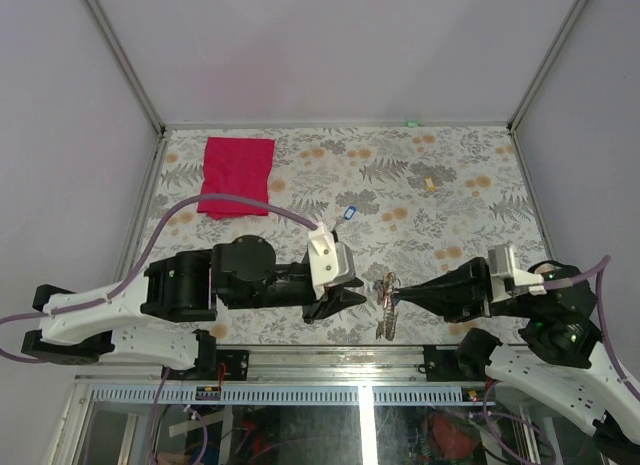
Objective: Put the keys on the keyring
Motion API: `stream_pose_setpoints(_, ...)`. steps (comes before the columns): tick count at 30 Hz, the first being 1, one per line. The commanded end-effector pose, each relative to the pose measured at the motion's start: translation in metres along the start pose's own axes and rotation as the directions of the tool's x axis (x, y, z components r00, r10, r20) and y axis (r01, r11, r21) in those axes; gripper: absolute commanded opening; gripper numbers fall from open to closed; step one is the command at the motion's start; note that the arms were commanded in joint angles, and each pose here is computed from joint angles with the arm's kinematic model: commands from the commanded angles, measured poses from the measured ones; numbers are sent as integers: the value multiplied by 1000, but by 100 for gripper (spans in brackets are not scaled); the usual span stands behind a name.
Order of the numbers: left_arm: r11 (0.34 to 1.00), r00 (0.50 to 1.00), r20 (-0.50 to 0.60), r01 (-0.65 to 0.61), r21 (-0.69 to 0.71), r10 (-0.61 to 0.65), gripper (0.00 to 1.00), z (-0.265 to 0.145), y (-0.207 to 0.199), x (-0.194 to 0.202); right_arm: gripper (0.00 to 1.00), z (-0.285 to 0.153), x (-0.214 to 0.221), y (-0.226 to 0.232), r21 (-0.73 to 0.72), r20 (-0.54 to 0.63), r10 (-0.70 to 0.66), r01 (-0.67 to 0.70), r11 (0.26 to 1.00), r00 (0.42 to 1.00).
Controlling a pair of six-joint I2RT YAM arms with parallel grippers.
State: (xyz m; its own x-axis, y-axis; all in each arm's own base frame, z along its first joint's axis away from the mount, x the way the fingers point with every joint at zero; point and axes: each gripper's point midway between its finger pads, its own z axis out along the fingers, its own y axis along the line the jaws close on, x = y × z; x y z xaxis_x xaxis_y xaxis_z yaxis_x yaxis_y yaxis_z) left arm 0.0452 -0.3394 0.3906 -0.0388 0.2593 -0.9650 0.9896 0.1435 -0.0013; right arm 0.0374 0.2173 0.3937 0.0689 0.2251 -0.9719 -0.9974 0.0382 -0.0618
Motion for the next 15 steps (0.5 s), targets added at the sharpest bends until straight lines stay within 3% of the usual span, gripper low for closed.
stream_pose_setpoints(1, 999, 955, 292, 52, -3, -49, 28, -9, 0, -55, 0, -4, -47, 2, 29, 182, -59, 54, 998, 982)
stream_pose_setpoints(15, 996, 898, 437, 27, 81, -60, 29, -6, -14, -74, 0, 0, -50, 1, 17, 214, -35, 32, 999, 976)
